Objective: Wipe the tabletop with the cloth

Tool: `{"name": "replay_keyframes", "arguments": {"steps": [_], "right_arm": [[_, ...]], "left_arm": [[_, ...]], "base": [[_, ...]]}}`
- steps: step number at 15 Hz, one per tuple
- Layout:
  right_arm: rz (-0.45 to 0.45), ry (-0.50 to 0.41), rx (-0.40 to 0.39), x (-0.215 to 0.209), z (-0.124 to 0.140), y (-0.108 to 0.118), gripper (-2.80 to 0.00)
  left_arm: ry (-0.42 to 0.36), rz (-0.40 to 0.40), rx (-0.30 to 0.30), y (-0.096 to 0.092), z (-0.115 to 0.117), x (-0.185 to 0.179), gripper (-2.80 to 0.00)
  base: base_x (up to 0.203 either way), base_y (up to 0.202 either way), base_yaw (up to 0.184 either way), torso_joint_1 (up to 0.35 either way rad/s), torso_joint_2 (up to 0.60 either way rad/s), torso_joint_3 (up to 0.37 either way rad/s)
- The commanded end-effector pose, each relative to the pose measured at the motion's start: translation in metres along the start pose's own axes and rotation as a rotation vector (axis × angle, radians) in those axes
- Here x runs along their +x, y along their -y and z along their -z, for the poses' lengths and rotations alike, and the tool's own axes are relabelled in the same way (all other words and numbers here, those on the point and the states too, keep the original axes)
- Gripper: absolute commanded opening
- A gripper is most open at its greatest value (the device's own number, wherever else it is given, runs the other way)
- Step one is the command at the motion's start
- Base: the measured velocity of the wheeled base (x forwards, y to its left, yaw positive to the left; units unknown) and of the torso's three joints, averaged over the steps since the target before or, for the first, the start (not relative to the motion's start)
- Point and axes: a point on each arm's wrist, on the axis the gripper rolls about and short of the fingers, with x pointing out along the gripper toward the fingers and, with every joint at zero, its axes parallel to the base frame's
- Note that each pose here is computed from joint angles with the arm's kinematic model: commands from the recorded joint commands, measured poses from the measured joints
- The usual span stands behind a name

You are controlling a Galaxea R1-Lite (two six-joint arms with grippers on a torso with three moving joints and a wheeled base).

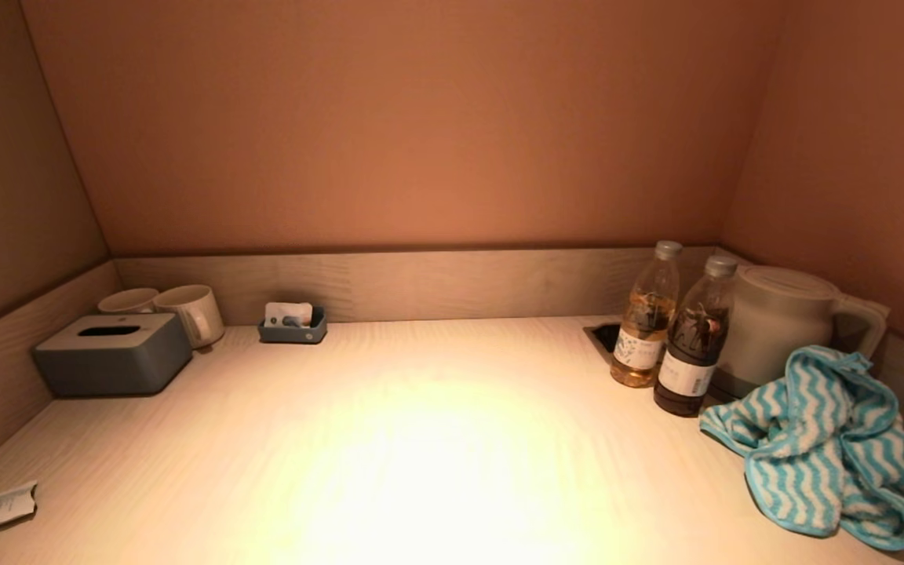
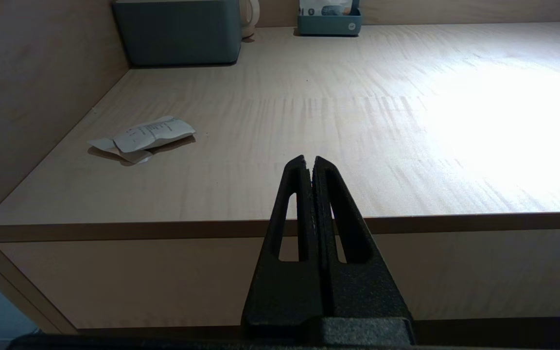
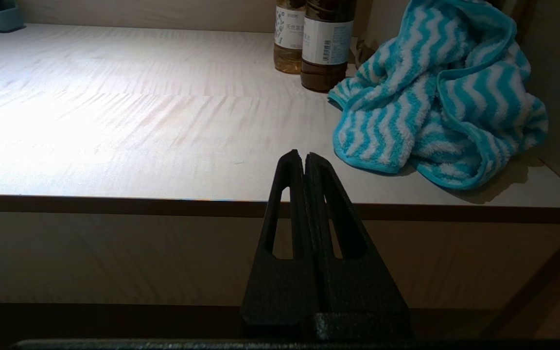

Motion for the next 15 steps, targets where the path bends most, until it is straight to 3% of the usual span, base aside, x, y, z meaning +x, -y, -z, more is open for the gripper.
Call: {"name": "replay_keyframes", "arguments": {"steps": [1,15], "right_arm": [[-0.001,0.001,0.000,0.0000,0.0000,0.0000,-2.80],[-0.001,0.001,0.000,0.0000,0.0000,0.0000,-2.80]], "left_arm": [[0.000,-0.001,0.000,0.0000,0.0000,0.0000,-2.80],[0.000,-0.001,0.000,0.0000,0.0000,0.0000,-2.80]], "base": [[0.000,0.000,0.000,0.000,0.00,0.000],[0.000,0.000,0.000,0.000,0.00,0.000]]}}
